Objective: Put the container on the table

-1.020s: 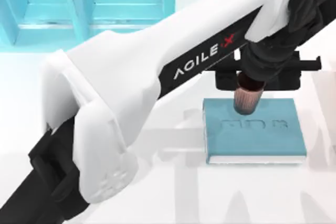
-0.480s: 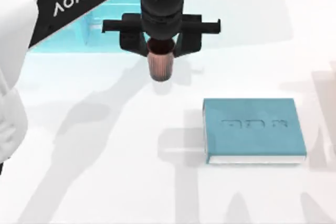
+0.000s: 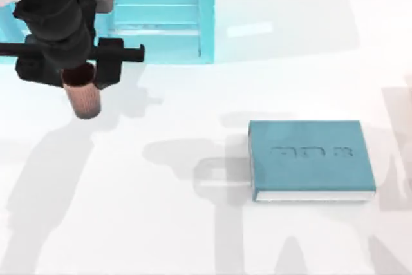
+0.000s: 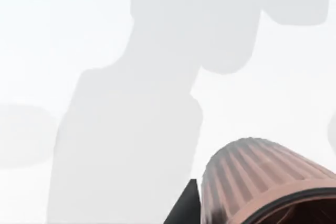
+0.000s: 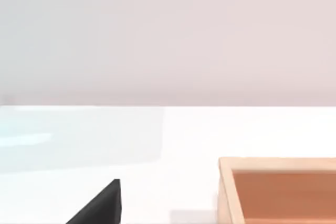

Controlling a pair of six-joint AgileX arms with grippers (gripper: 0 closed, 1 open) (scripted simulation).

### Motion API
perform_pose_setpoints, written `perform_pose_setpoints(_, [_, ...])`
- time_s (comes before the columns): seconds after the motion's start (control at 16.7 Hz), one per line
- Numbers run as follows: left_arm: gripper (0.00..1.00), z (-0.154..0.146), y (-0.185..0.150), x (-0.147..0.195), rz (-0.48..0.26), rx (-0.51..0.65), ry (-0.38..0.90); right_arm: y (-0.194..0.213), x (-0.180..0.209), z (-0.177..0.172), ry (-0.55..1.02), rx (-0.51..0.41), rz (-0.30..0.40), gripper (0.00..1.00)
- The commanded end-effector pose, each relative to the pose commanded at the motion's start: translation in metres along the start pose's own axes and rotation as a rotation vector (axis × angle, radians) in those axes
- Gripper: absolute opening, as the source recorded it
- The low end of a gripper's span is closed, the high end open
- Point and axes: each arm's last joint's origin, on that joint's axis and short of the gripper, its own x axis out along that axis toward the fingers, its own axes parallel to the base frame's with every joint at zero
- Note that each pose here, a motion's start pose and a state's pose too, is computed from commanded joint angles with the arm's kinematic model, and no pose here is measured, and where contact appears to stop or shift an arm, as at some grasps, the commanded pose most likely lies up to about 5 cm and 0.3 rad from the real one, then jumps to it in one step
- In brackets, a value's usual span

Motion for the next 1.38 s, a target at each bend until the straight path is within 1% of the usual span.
perform_pose_setpoints(0.06, [0.00, -0.002, 0.011, -0.002, -0.006, -0.009, -0.020, 0.000, 0.000, 0.000, 0.000, 0.000, 0.000, 1.00])
perform_pose_setpoints(0.18, [0.00, -0.004, 0.022, -0.003, -0.015, -0.024, -0.043, 0.000, 0.000, 0.000, 0.000, 0.000, 0.000, 1.00])
perform_pose_setpoints(0.48, [0.00, -0.004, 0.021, -0.001, -0.012, -0.019, -0.038, 0.000, 0.000, 0.000, 0.000, 0.000, 0.000, 1.00])
perform_pose_setpoints(0.6, [0.00, -0.004, 0.020, 0.009, -0.012, -0.016, -0.039, 0.000, 0.000, 0.000, 0.000, 0.000, 0.000, 1.00])
perform_pose_setpoints(0.84, [0.00, -0.006, 0.020, 0.046, -0.013, -0.020, -0.040, 0.000, 0.000, 0.000, 0.000, 0.000, 0.000, 1.00])
perform_pose_setpoints(0.96, [0.00, -0.008, 0.021, 0.059, -0.015, -0.024, -0.043, 0.000, 0.000, 0.000, 0.000, 0.000, 0.000, 1.00])
perform_pose_setpoints(1.26, [0.00, -0.008, 0.021, 0.062, -0.016, -0.025, -0.043, 0.000, 0.000, 0.000, 0.000, 0.000, 0.000, 1.00])
perform_pose_setpoints(1.38, [0.15, -0.008, 0.021, 0.062, -0.016, -0.025, -0.043, 0.000, 0.000, 0.000, 0.000, 0.000, 0.000, 1.00])
